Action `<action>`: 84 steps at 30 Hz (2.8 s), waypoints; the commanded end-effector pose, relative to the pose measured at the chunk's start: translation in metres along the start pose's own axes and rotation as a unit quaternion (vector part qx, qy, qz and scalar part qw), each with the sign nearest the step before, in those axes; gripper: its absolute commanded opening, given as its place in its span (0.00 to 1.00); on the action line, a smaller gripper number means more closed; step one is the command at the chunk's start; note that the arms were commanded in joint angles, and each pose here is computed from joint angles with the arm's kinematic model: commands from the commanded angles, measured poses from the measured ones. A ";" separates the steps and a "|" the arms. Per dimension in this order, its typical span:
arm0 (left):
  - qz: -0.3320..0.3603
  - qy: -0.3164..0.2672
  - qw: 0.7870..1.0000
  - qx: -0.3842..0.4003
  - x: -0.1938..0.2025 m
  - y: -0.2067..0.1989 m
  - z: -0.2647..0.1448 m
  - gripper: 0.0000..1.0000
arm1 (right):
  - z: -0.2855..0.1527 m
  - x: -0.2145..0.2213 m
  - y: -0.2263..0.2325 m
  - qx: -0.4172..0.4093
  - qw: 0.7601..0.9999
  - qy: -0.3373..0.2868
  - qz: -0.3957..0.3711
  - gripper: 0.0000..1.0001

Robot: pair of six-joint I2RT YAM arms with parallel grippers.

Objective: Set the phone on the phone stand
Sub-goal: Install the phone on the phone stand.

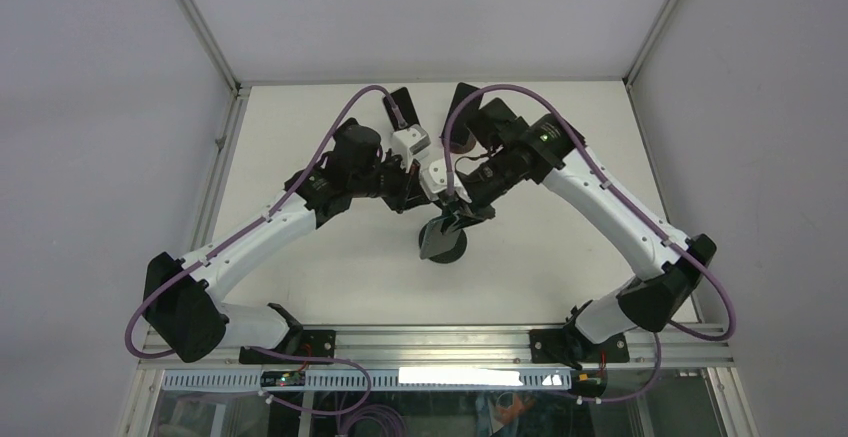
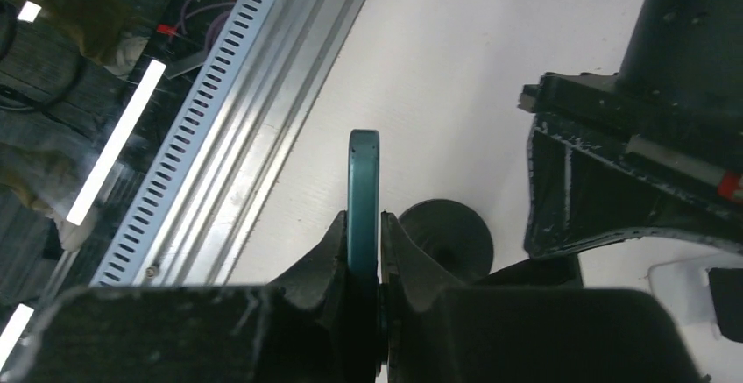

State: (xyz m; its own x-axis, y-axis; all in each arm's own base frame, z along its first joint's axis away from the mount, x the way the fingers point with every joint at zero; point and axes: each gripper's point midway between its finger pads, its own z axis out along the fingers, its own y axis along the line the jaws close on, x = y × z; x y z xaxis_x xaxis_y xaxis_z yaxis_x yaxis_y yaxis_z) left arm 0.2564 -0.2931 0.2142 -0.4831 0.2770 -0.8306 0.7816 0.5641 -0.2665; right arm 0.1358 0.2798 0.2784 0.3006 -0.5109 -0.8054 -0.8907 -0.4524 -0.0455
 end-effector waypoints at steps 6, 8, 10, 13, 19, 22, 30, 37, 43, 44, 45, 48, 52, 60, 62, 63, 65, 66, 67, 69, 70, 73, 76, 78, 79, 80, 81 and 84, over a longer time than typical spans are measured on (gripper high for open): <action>0.057 -0.063 0.994 0.073 -0.036 -0.032 -0.007 0.00 | 0.013 -0.017 -0.058 0.035 0.992 -0.029 -0.116 0.00; 0.058 -0.063 0.993 0.076 -0.035 -0.033 -0.006 0.00 | 0.017 -0.014 -0.066 0.039 0.992 -0.025 -0.115 0.00; 0.058 -0.063 0.993 0.077 -0.035 -0.034 -0.006 0.00 | 0.018 -0.011 -0.072 0.045 0.992 -0.019 -0.117 0.00; 0.070 -0.063 0.993 0.075 -0.034 -0.033 -0.006 0.00 | 0.017 -0.006 -0.075 0.051 0.992 -0.010 -0.113 0.00; 0.079 -0.065 0.993 0.061 -0.030 -0.029 -0.009 0.00 | 0.000 0.006 -0.071 0.075 0.994 -0.013 -0.083 0.00; 0.080 -0.064 0.993 0.058 -0.029 -0.028 -0.008 0.00 | -0.004 0.006 -0.060 0.076 0.995 -0.013 -0.070 0.00; 0.083 -0.064 0.993 0.050 -0.031 -0.026 -0.006 0.00 | -0.011 0.005 -0.051 0.088 0.996 -0.006 -0.031 0.00; 0.087 -0.065 0.993 0.043 -0.031 -0.024 -0.006 0.00 | -0.015 0.025 -0.046 0.097 0.994 0.040 0.007 0.00; 0.087 -0.066 0.994 0.023 -0.029 -0.016 -0.006 0.00 | -0.020 0.043 -0.044 0.120 0.987 0.078 0.073 0.00; 0.087 -0.067 0.994 0.018 -0.028 -0.014 -0.006 0.00 | -0.022 0.045 -0.044 0.125 0.985 0.082 0.082 0.00; 0.087 -0.067 0.994 0.013 -0.027 -0.012 -0.005 0.00 | -0.024 0.048 -0.044 0.130 0.984 0.085 0.091 0.00; 0.087 -0.071 0.994 0.005 -0.025 -0.009 -0.004 0.00 | -0.028 0.058 -0.044 0.147 0.979 0.090 0.114 0.00; 0.087 -0.070 0.994 -0.004 -0.021 -0.004 -0.001 0.00 | -0.033 0.071 -0.043 0.162 0.970 0.094 0.154 0.00; 0.077 -0.089 0.993 -0.028 -0.024 0.004 -0.002 0.00 | -0.038 0.097 -0.037 0.187 0.952 0.096 0.220 0.00; 0.071 -0.095 0.992 -0.031 -0.026 0.004 -0.001 0.00 | -0.038 0.103 -0.036 0.194 0.947 0.100 0.235 0.00; 0.068 -0.097 0.992 -0.032 -0.026 0.005 -0.001 0.00 | -0.038 0.106 -0.037 0.199 0.944 0.103 0.243 0.00; 0.066 -0.101 0.992 -0.036 -0.028 0.007 0.000 0.00 | -0.040 0.110 -0.038 0.208 0.938 0.108 0.255 0.00; 0.066 -0.102 0.992 -0.038 -0.028 0.007 0.000 0.00 | -0.042 0.111 -0.039 0.212 0.936 0.109 0.261 0.00; 0.066 -0.103 0.992 -0.040 -0.028 0.008 0.001 0.00 | -0.042 0.113 -0.039 0.215 0.933 0.110 0.266 0.00; 0.066 -0.106 0.991 -0.042 -0.029 0.009 0.000 0.00 | -0.043 0.114 -0.039 0.218 0.930 0.108 0.276 0.00; 0.067 -0.107 0.991 -0.041 -0.029 0.009 0.001 0.00 | -0.043 0.113 -0.038 0.219 0.930 0.107 0.277 0.00; 0.069 -0.108 0.991 -0.030 -0.028 0.006 0.003 0.00 | -0.040 0.109 -0.036 0.208 0.934 0.094 0.273 0.00; 0.059 -0.128 0.990 -0.013 -0.031 -0.001 0.003 0.00 | -0.034 0.095 -0.030 0.178 0.946 0.063 0.264 0.00; 0.060 -0.134 0.989 -0.004 -0.031 -0.004 0.004 0.00 | -0.031 0.084 -0.026 0.158 0.953 0.045 0.255 0.00; 0.059 -0.132 0.989 -0.001 -0.029 -0.005 0.005 0.00 | -0.030 0.078 -0.025 0.151 0.956 0.038 0.249 0.00; 0.061 -0.140 0.988 0.004 -0.031 -0.006 0.005 0.00 | -0.029 0.072 -0.024 0.144 0.959 0.033 0.242 0.00; 0.060 -0.143 0.988 0.007 -0.031 -0.007 0.005 0.00 | -0.028 0.067 -0.023 0.136 0.962 0.027 0.233 0.00; 0.054 -0.150 0.987 0.008 -0.029 -0.007 0.007 0.00 | -0.027 0.045 -0.023 0.116 0.972 0.002 0.207 0.00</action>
State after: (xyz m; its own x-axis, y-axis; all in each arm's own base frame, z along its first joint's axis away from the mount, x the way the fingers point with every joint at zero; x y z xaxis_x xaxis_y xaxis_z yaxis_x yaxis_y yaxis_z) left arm 0.2695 -0.3024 0.2062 -0.3288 0.1911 -0.9249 0.8053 0.5683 -0.1688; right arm 0.1954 0.2251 0.2190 -0.1809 -0.7041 -0.6866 -0.9827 0.1012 0.1551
